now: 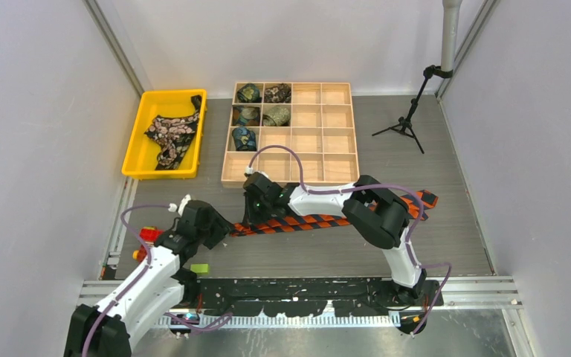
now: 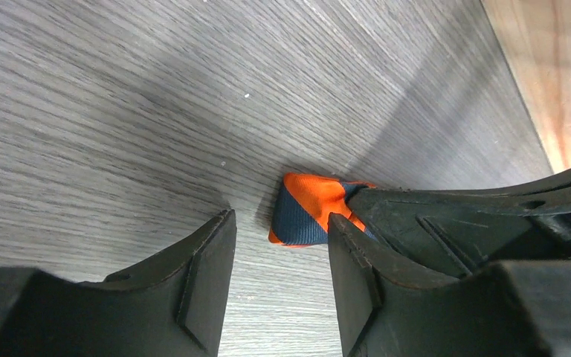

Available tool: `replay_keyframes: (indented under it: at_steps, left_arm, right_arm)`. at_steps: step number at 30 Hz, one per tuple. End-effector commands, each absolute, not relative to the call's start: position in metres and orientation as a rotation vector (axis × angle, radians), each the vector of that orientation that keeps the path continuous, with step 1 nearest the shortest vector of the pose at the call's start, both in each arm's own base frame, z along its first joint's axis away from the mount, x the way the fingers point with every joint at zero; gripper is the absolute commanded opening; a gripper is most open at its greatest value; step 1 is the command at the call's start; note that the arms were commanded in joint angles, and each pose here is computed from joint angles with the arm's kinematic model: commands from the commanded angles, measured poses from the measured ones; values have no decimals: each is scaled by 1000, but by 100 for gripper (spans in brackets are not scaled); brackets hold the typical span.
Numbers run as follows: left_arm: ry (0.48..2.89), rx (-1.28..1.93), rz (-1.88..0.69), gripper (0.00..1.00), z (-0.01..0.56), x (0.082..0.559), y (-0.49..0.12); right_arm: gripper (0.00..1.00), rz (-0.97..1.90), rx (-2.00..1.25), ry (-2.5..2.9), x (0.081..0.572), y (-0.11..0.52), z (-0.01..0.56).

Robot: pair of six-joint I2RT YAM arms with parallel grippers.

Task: Roll the ties
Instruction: Roll the tie at the center of the board.

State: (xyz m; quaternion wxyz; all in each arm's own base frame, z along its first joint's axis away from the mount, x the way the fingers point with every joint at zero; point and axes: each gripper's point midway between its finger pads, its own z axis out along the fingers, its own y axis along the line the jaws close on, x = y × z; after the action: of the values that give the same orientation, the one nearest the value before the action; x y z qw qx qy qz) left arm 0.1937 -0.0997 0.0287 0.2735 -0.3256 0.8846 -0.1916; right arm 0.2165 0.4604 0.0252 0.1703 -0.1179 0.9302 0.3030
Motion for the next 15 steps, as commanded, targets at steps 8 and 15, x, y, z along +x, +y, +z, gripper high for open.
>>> replay_keyframes:
  at_steps: [8,15]
  left_arm:
    - [2390,-1055,-663,42,15,188,-110]
    - [2421,-1056,-690,38,11,183,-114]
  right_arm:
    - [0,735,-336,2730,204,433,-1]
    - [0,735,-334,2732,203,433,-3]
